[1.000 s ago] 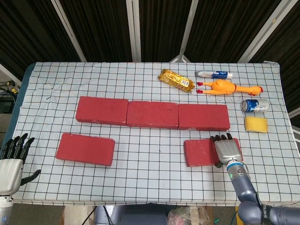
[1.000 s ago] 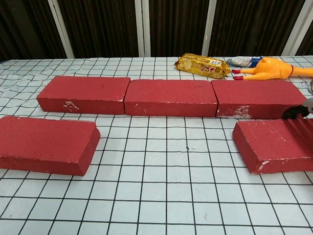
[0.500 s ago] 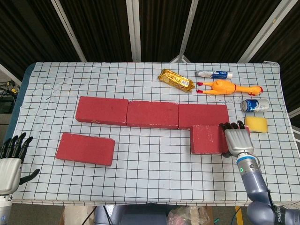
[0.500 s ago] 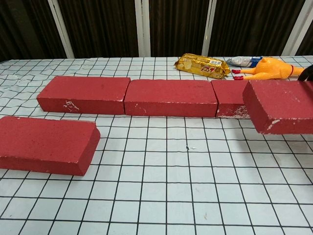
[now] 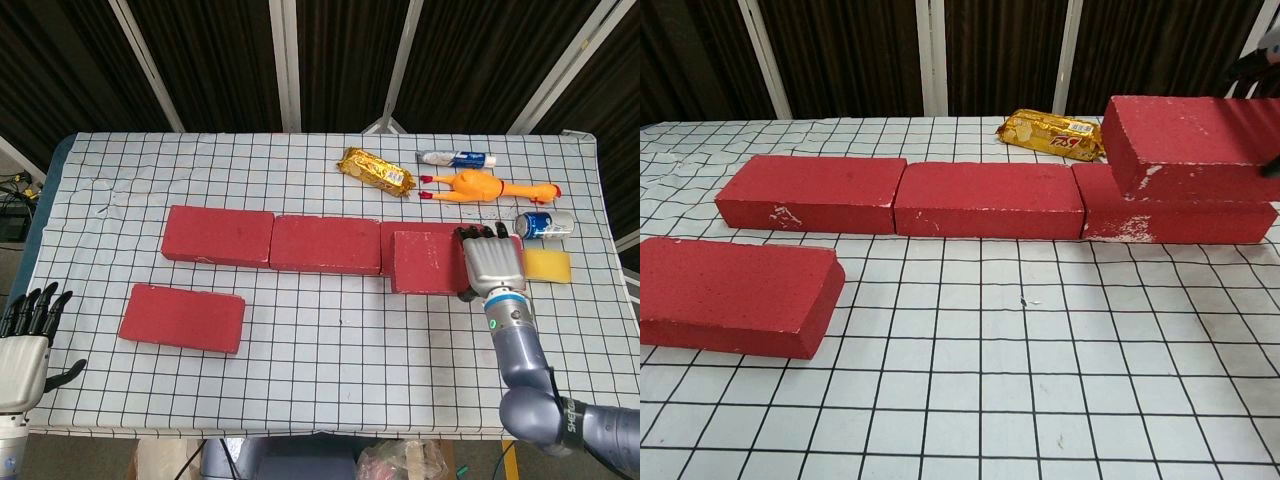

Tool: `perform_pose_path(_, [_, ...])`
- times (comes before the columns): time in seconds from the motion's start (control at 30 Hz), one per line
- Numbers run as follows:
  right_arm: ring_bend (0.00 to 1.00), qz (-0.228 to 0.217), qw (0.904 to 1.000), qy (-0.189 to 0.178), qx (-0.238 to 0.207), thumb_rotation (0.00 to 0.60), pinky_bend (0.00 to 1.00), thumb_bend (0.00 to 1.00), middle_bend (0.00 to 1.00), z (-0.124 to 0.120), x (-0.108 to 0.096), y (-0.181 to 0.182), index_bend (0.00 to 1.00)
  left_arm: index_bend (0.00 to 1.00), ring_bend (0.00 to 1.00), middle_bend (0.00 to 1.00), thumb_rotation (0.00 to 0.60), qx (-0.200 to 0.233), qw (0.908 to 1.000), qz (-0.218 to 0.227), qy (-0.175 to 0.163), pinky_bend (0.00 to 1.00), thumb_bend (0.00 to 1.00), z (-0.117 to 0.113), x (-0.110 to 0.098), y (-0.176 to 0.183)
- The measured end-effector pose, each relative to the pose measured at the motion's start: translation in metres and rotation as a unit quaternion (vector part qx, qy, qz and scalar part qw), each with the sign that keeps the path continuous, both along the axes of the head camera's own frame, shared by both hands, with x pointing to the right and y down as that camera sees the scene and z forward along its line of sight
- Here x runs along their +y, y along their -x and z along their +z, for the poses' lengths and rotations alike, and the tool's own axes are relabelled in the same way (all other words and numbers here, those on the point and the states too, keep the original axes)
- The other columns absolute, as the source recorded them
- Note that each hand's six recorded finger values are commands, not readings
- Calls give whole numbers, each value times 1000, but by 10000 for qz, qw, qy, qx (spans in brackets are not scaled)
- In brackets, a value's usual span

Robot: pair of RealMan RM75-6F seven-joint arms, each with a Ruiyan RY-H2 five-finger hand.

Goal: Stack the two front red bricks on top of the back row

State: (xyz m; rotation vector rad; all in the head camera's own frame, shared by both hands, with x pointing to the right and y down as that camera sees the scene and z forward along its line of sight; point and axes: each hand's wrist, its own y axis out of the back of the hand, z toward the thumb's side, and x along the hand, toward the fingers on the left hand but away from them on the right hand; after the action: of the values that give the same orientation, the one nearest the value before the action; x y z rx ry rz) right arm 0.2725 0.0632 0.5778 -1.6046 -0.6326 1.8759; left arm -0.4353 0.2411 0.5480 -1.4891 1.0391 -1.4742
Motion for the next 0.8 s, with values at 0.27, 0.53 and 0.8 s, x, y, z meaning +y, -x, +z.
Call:
perform_pose_path(0.27, [144,195,9993,256,192,600,0,189,215,15,-35,51,297,110,0,0,600,-45,10000,-50,-10,32,0,1,-2,3])
perform_pose_path(0.53, [146,313,9981,510,135,600,0,190,215,31,-44,95,297,110,0,0,600,-54,10000,-67,34,32,0,3,-3,3])
perform_pose_path(0.8, [146,215,9980,575,118,600,0,190,215,44,-45,115,297,110,0,0,600,-51,9999,-104,28,32,0,3,-4,4])
